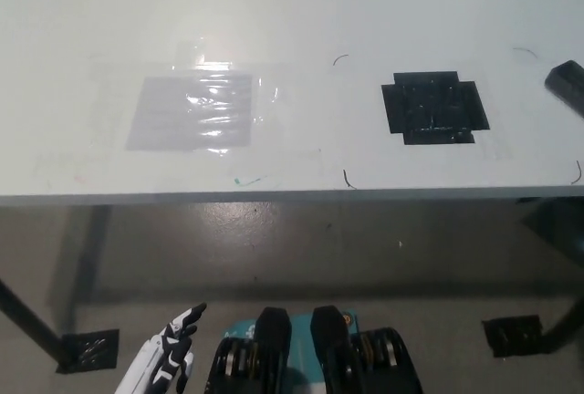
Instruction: A whiteboard eraser is kept on the black marked spot on the table infront of the robot and the robot uses its right hand to swipe it back and forth on the table twice to clean it
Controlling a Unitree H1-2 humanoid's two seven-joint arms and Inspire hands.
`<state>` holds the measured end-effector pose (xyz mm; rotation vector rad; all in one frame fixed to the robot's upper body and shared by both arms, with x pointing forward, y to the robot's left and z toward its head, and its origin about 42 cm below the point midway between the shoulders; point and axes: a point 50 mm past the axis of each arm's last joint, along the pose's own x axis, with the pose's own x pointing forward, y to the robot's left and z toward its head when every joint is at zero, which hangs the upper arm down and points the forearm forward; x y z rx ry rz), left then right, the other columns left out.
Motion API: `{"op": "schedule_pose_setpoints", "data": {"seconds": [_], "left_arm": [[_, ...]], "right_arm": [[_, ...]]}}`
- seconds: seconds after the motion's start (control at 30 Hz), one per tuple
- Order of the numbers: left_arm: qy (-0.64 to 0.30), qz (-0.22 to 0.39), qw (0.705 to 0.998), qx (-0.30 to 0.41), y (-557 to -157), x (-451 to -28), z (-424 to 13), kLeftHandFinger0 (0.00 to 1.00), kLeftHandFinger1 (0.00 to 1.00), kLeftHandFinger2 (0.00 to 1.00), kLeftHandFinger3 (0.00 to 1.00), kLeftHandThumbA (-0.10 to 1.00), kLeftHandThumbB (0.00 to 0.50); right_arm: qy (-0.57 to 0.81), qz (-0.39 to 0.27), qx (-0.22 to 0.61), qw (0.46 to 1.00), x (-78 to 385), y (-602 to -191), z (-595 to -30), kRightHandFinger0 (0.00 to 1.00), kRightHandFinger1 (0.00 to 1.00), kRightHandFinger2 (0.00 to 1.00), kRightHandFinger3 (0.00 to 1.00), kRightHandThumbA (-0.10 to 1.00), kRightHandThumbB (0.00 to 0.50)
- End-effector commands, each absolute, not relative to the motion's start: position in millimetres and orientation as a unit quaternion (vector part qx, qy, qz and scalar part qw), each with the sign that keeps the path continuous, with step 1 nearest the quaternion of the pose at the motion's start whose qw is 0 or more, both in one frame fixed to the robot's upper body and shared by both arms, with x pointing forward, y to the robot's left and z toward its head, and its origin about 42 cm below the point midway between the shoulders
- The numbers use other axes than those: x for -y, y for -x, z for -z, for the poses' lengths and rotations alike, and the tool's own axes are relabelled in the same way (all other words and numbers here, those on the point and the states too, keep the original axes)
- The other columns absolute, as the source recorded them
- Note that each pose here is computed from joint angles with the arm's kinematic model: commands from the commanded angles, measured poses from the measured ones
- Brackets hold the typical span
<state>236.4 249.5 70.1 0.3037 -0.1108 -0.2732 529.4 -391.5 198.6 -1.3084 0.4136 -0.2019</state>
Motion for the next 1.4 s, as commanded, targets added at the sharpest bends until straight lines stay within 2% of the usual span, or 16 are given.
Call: {"op": "schedule_pose_setpoints", "data": {"seconds": [0.0,0.27,0.3,0.5,0.57,0.63,0.73,0.8,0.87,0.97,1.0,1.2,1.27,1.3,1.33,1.37], "left_arm": [[-0.161,0.14,0.974,0.071,-237.6,-252.7,-75.4,1.0,1.0,1.0,1.0,1.0,0.5],[-0.159,0.14,0.975,0.073,-238.0,-251.7,-75.9,1.0,1.0,1.0,1.0,1.0,0.5],[-0.16,0.14,0.974,0.074,-238.1,-252.0,-75.9,1.0,1.0,1.0,1.0,1.0,0.5],[-0.16,0.137,0.975,0.074,-239.0,-253.9,-77.8,1.0,1.0,1.0,1.0,1.0,0.5],[-0.159,0.137,0.975,0.073,-239.2,-253.4,-76.9,1.0,1.0,1.0,1.0,1.0,0.5],[-0.156,0.137,0.976,0.072,-238.8,-253.4,-76.5,1.0,1.0,1.0,1.0,1.0,0.5],[-0.157,0.136,0.975,0.074,-238.3,-254.9,-77.4,1.0,1.0,1.0,1.0,1.0,0.5],[-0.158,0.135,0.975,0.075,-237.5,-257.0,-77.6,1.0,1.0,1.0,1.0,1.0,0.5],[-0.16,0.136,0.975,0.076,-237.8,-256.6,-77.7,1.0,1.0,1.0,1.0,1.0,0.5],[-0.161,0.136,0.975,0.077,-238.7,-256.1,-77.5,1.0,1.0,1.0,1.0,1.0,0.5],[-0.16,0.136,0.975,0.074,-238.7,-256.5,-77.4,1.0,1.0,1.0,1.0,1.0,0.5],[-0.16,0.132,0.975,0.074,-238.3,-259.9,-77.2,1.0,1.0,1.0,1.0,1.0,0.5],[-0.161,0.135,0.975,0.074,-239.0,-259.8,-77.7,1.0,1.0,1.0,1.0,1.0,0.5],[-0.162,0.136,0.975,0.073,-239.7,-258.9,-77.5,1.0,1.0,1.0,1.0,1.0,0.5],[-0.162,0.136,0.975,0.073,-239.9,-259.2,-77.7,1.0,1.0,1.0,1.0,1.0,0.5],[-0.163,0.136,0.974,0.074,-240.5,-258.8,-77.2,1.0,1.0,1.0,1.0,1.0,0.5]], "right_arm": [[0.591,0.081,-0.204,0.776,373.2,-539.2,-205.7,0.03,0.2,0.42,1.0,-0.09,0.191],[0.585,0.024,-0.141,0.798,267.7,-563.2,-212.2,0.0,0.08,0.25,0.81,-0.1,0.219],[0.586,0.015,-0.133,0.799,249.6,-565.2,-213.2,0.11,0.2,0.37,0.8,-0.1,0.229],[0.579,-0.024,-0.094,0.81,189.1,-568.2,-217.9,0.18,0.29,0.45,0.75,-0.1,0.207],[0.577,-0.034,-0.086,0.811,174.7,-567.3,-217.4,0.04,0.15,0.32,0.66,-0.1,0.22],[0.576,-0.037,-0.081,0.813,170.8,-565.6,-214.0,0.0,0.0,0.13,0.4,-0.1,0.21],[0.574,-0.039,-0.083,0.813,175.5,-564.2,-209.7,0.0,0.02,0.14,0.43,-0.1,0.208],[0.577,-0.037,-0.094,0.811,180.4,-563.6,-207.1,0.21,0.25,0.39,0.76,-0.1,0.198],[0.583,-0.032,-0.1,0.806,187.9,-563.3,-205.6,0.4,0.44,0.58,0.81,-0.1,0.197],[0.586,-0.025,-0.111,0.802,199.6,-562.8,-203.7,0.21,0.27,0.43,0.8,-0.1,0.197],[0.587,-0.02,-0.116,0.801,206.0,-562.0,-201.7,0.21,0.28,0.43,0.72,-0.1,0.206],[0.586,-0.008,-0.135,0.799,230.4,-559.0,-195.7,0.2,0.26,0.41,0.79,-0.1,0.219],[0.587,-0.01,-0.14,0.797,236.8,-561.0,-200.3,0.33,0.41,0.51,0.78,0.13,0.217],[0.575,-0.033,-0.16,0.801,237.6,-564.2,-206.5,0.76,0.94,1.0,1.0,0.48,0.308],[0.549,-0.054,-0.17,0.816,236.3,-566.4,-211.0,0.9,1.0,1.0,1.0,0.64,0.453],[0.524,-0.067,-0.168,0.832,233.0,-570.2,-220.0,1.0,1.0,1.0,1.0,0.68,0.498]]}}
